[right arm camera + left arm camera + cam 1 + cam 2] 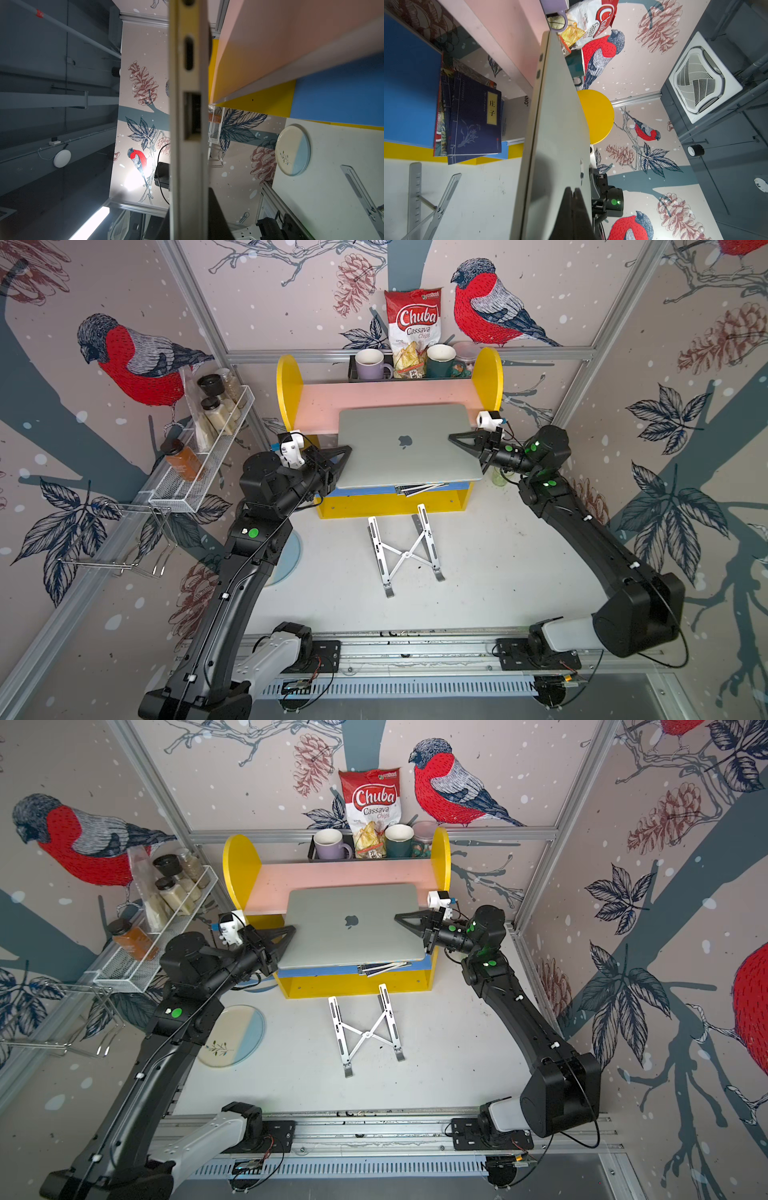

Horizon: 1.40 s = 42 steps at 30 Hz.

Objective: Close the laptop lid and set it aside
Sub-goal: Place the laptop on the shelf.

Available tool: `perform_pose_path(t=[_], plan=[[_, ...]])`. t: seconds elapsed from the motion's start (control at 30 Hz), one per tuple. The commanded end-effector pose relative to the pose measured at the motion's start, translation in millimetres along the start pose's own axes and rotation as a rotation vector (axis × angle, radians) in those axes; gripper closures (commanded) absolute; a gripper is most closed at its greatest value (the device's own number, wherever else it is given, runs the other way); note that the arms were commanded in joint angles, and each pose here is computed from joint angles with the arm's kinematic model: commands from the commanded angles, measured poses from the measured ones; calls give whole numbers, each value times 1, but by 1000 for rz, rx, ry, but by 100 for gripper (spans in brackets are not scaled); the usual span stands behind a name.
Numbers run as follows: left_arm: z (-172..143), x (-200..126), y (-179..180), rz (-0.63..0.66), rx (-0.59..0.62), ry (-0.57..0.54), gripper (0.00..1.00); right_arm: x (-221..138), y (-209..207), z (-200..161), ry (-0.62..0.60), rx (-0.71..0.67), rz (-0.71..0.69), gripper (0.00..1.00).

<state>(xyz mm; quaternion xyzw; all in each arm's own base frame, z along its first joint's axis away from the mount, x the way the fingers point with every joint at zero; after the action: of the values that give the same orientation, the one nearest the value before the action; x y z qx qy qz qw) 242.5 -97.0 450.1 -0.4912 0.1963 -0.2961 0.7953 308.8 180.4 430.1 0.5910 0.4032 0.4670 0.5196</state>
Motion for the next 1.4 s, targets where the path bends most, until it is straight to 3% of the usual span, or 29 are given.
perform_pose_path(t=[0.0, 0.07, 0.3, 0.43, 0.9, 1.37], plan=[[-2, -3, 0, 8, 10, 67, 100, -3, 28, 6, -82, -86, 117, 100], [1, -5, 0, 20, 21, 69, 100, -3, 31, 9, -84, -90, 126, 100], [15, -17, -9, 17, 40, 36, 70, -4, 39, 15, -107, -100, 123, 100], [17, -30, -25, 44, 110, 31, 58, 0, 38, 18, -117, -90, 110, 100], [1, -91, -43, 347, 417, 4, 54, 29, 37, 21, -188, -52, 32, 100], [-13, -86, -31, 311, 412, 59, 53, 43, 12, 16, -241, 21, -43, 100]])
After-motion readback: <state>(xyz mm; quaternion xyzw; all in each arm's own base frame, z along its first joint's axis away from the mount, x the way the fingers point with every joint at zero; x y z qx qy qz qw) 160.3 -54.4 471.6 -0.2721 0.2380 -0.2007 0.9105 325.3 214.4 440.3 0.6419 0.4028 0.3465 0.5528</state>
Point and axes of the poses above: each gripper's point midway between its finger pads, its own x axis out along the fingers, its own y axis along the line the jaws close on, z = x × y, the point moved 8 cm from there along -x, back along the fingers, and after that the axes turned 12 degrees about x, right-handed, at the moved point
